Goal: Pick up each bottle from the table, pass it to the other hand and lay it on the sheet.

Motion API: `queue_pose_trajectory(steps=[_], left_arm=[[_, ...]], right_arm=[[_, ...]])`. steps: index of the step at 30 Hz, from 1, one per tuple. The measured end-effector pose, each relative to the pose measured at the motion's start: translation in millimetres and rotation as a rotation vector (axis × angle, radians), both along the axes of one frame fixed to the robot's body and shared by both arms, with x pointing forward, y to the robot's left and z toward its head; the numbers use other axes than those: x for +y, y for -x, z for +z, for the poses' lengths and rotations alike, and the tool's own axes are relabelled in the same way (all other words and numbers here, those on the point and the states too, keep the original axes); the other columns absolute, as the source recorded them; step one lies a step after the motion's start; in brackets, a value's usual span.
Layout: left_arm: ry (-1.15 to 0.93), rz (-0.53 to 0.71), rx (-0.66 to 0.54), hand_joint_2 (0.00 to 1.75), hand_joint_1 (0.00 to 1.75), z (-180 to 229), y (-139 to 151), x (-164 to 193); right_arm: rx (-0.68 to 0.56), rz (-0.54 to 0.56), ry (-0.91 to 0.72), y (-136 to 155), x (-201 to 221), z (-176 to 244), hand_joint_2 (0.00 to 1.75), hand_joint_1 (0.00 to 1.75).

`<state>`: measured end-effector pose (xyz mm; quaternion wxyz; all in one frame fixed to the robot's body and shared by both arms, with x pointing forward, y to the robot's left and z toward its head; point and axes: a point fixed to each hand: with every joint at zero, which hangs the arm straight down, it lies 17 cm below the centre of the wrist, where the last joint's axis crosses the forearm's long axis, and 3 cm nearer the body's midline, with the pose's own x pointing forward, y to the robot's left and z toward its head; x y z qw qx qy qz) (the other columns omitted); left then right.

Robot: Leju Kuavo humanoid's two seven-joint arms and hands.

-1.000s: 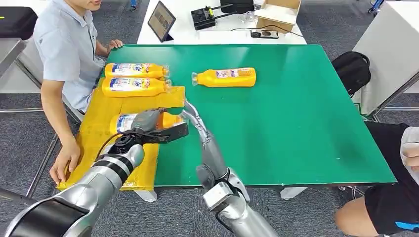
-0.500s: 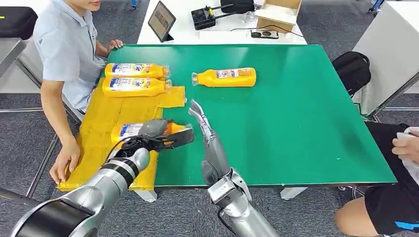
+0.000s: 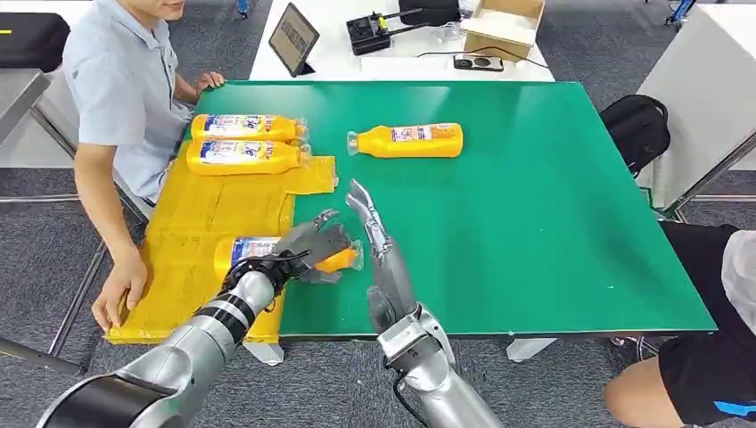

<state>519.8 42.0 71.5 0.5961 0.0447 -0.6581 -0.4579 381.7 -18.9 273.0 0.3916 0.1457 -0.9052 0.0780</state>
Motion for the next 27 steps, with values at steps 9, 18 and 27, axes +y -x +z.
queue_pose_trajectory(steps=[9, 18, 27], left_arm=[[0.420, 0.204, -0.270, 1.75, 0.00, 88.6, -12.2, 32.4], [0.903, 0.383, -0.231, 1.75, 0.00, 134.7, -3.6, 77.4], [1.092, 0.652, -0.207, 0.00, 0.00, 106.0, 45.4, 144.9]], right_arm=[[-0.019, -0.163, -0.041, -3.2, -26.7, 11.1, 0.00, 0.00], [-0.050, -0.118, -0.180, 18.1, -41.8, 45.5, 1.75, 0.00], [0.072, -0.346, -0.343, 14.0, -123.3, 20.7, 1.75, 0.00]])
